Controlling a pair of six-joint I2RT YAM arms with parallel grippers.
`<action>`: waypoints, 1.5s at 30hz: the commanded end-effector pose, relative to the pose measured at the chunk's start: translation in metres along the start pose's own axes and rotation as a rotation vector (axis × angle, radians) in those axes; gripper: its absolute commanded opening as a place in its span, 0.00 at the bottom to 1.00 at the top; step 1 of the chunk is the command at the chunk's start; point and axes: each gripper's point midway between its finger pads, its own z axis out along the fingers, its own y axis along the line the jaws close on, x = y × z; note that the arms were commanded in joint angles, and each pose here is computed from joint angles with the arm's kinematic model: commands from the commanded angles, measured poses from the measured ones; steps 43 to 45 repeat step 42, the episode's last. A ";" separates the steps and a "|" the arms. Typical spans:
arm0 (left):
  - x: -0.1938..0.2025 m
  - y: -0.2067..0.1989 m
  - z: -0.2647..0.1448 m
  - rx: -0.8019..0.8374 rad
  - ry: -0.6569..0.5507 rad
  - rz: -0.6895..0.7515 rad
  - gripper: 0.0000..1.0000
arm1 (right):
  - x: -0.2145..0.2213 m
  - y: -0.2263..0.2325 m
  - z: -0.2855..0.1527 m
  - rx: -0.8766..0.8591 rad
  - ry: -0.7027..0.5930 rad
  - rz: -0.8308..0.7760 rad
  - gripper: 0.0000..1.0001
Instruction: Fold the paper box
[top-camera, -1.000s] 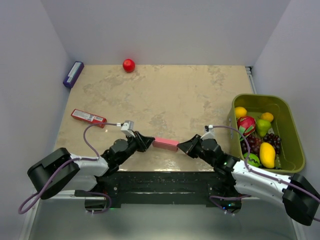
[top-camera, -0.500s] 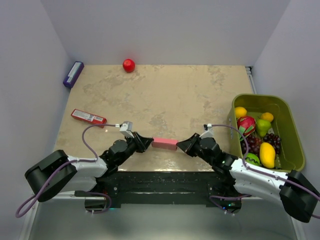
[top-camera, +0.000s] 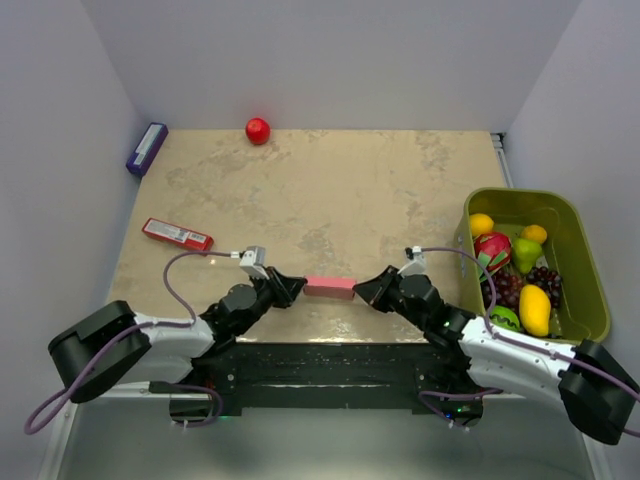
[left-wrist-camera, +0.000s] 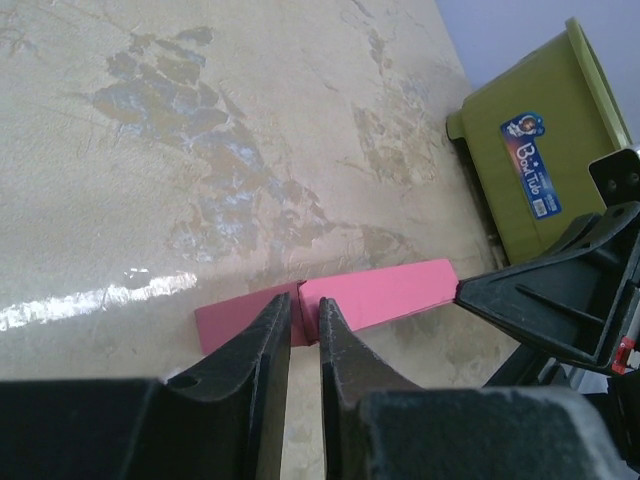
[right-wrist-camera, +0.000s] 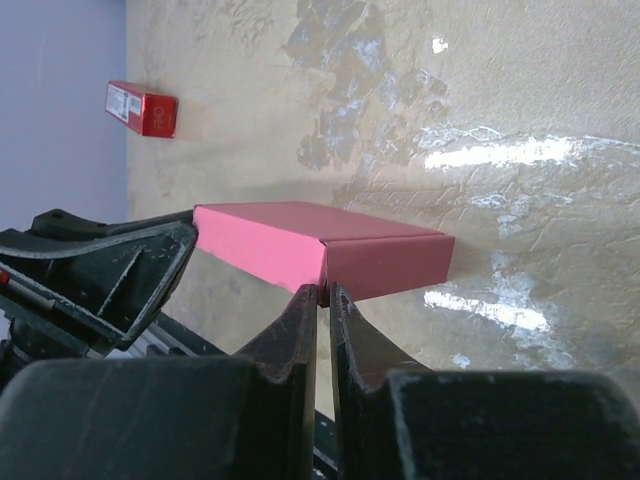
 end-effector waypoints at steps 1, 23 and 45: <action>0.078 0.077 -0.054 -0.220 0.287 0.169 0.27 | 0.009 -0.038 -0.009 0.131 0.045 -0.146 0.08; -0.118 0.032 -0.034 -0.282 -0.029 0.267 1.00 | -0.098 0.026 0.013 -0.024 -0.012 -0.440 0.99; -0.201 0.017 -0.075 -0.383 -0.098 0.349 1.00 | -0.197 0.030 -0.046 0.117 -0.314 -0.673 0.99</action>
